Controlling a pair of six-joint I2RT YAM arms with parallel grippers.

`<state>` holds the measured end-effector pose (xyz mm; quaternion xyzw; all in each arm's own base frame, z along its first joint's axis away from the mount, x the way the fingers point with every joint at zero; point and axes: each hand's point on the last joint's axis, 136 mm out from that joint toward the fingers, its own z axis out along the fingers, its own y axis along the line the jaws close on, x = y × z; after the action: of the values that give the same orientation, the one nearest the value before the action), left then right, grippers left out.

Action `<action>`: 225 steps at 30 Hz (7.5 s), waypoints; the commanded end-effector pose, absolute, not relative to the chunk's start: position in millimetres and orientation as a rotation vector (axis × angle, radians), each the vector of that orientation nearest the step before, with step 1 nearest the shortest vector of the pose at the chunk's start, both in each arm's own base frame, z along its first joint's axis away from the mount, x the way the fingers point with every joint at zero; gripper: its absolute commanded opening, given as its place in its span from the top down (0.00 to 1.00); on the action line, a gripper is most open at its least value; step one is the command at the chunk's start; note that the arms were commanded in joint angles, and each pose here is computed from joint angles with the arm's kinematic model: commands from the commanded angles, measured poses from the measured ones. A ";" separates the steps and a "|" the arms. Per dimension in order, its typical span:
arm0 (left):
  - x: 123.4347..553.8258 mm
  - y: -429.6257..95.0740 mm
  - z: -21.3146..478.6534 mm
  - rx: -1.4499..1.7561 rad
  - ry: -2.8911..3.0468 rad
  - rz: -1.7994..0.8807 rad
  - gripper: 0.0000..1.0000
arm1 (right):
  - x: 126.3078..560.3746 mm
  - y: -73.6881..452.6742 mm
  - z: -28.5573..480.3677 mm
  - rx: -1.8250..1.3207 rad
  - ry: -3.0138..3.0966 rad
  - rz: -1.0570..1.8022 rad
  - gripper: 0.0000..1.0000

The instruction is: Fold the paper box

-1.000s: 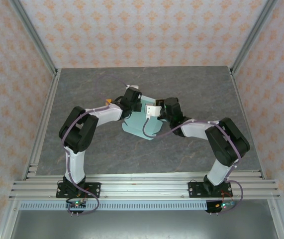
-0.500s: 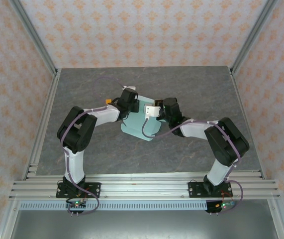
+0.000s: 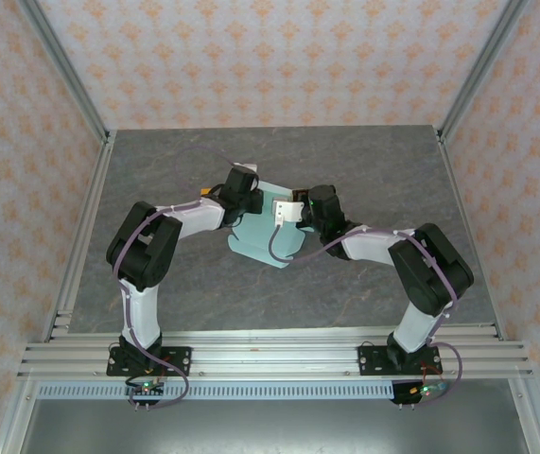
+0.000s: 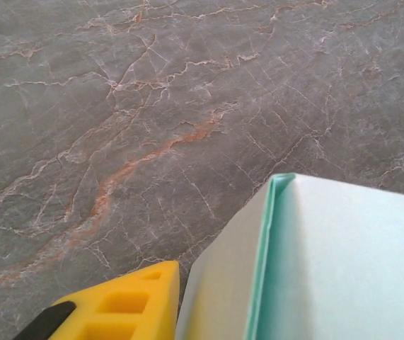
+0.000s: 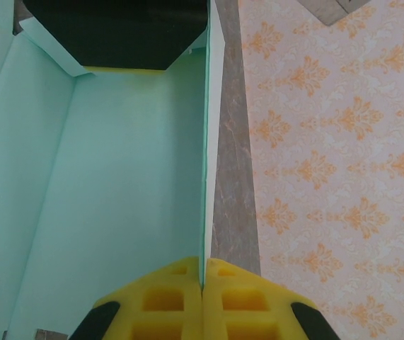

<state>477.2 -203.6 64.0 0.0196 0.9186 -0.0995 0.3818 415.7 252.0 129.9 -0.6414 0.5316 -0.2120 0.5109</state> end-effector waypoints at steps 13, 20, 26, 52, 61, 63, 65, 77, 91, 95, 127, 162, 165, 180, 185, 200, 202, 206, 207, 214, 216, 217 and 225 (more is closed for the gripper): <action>488.3 -128.4 71.1 -0.349 2.257 0.083 0.82 | 399.5 271.3 136.6 -1.538 1.268 -0.407 1.00; 484.9 -151.5 91.8 -0.227 2.226 -0.120 0.68 | 409.5 260.9 137.5 -1.500 1.300 -0.440 1.00; 475.4 -163.0 102.4 -0.110 2.232 -0.246 0.56 | 413.7 257.2 139.8 -1.504 1.300 -0.455 1.00; 456.0 -190.2 96.0 0.258 2.272 -0.358 0.55 | 417.1 260.2 148.3 -1.517 1.292 -0.442 1.00; 470.8 -200.3 89.9 0.298 2.255 -0.379 0.66 | 414.6 260.7 147.3 -1.527 1.295 -0.427 1.00; 472.6 -203.2 88.5 0.306 2.256 -0.389 0.70 | 414.6 261.3 148.2 -1.527 1.293 -0.425 1.00; 474.3 -203.8 88.3 0.303 2.256 -0.391 0.73 | 414.7 261.4 147.8 -1.529 1.293 -0.423 1.00; 470.1 -201.1 90.4 0.287 2.251 -0.392 0.84 | 415.1 261.3 149.0 -1.522 1.299 -0.422 1.00; 459.6 -182.3 104.6 0.252 2.238 -0.299 0.96 | 416.7 258.6 158.2 -1.478 1.321 -0.425 0.86; 454.2 -174.4 110.5 0.227 2.232 -0.268 0.97 | 416.3 259.8 168.5 -1.394 1.386 -0.386 0.63; 412.6 -134.6 141.6 -0.086 2.251 -0.197 0.99 | 384.0 281.5 256.6 -0.338 2.327 0.480 0.25; 410.2 -146.9 145.5 -0.066 2.235 -0.214 0.99 | 413.6 327.3 223.4 0.289 2.200 1.083 0.64; 409.8 -147.1 144.2 -0.064 2.238 -0.213 0.99 | 415.8 325.8 221.7 0.334 2.183 1.096 0.67; 411.6 -136.0 138.5 -0.099 2.251 -0.133 0.99 | 408.7 293.6 217.4 0.243 2.223 0.855 0.45; 411.7 -136.4 139.1 -0.102 2.256 -0.137 0.99 | 386.1 259.5 215.4 0.155 2.248 0.664 0.33; 408.5 -138.8 146.5 -0.101 2.245 -0.173 0.99 | 349.4 254.3 153.2 0.178 2.373 0.692 0.22; 407.5 -138.6 148.9 -0.100 2.239 -0.175 0.99 | 352.9 256.3 146.5 0.200 2.376 0.702 0.20; 406.6 -138.0 151.8 -0.105 2.231 -0.181 0.99 | 358.6 262.7 139.3 0.211 2.366 0.740 0.17; 406.5 -138.5 152.6 -0.103 2.230 -0.185 0.99 | 360.2 266.0 138.0 0.205 2.363 0.760 0.17; 405.7 -139.4 153.1 -0.095 2.230 -0.188 0.99 | 368.0 282.8 149.9 0.157 2.298 0.862 0.20; 405.7 -140.0 152.0 -0.093 2.234 -0.191 0.99 | 366.9 284.6 153.0 0.127 2.290 0.864 0.22; 405.9 -140.6 151.2 -0.091 2.236 -0.193 0.99 | 366.4 285.3 155.2 0.108 2.283 0.858 0.23; 407.1 -143.9 147.3 -0.084 2.246 -0.206 0.99 | 358.6 289.4 157.8 -0.027 2.269 0.759 0.29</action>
<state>407.4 -138.6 142.8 -0.0341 0.9014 -0.0683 0.4263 360.5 284.6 143.7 0.0224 0.8912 0.3030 0.3369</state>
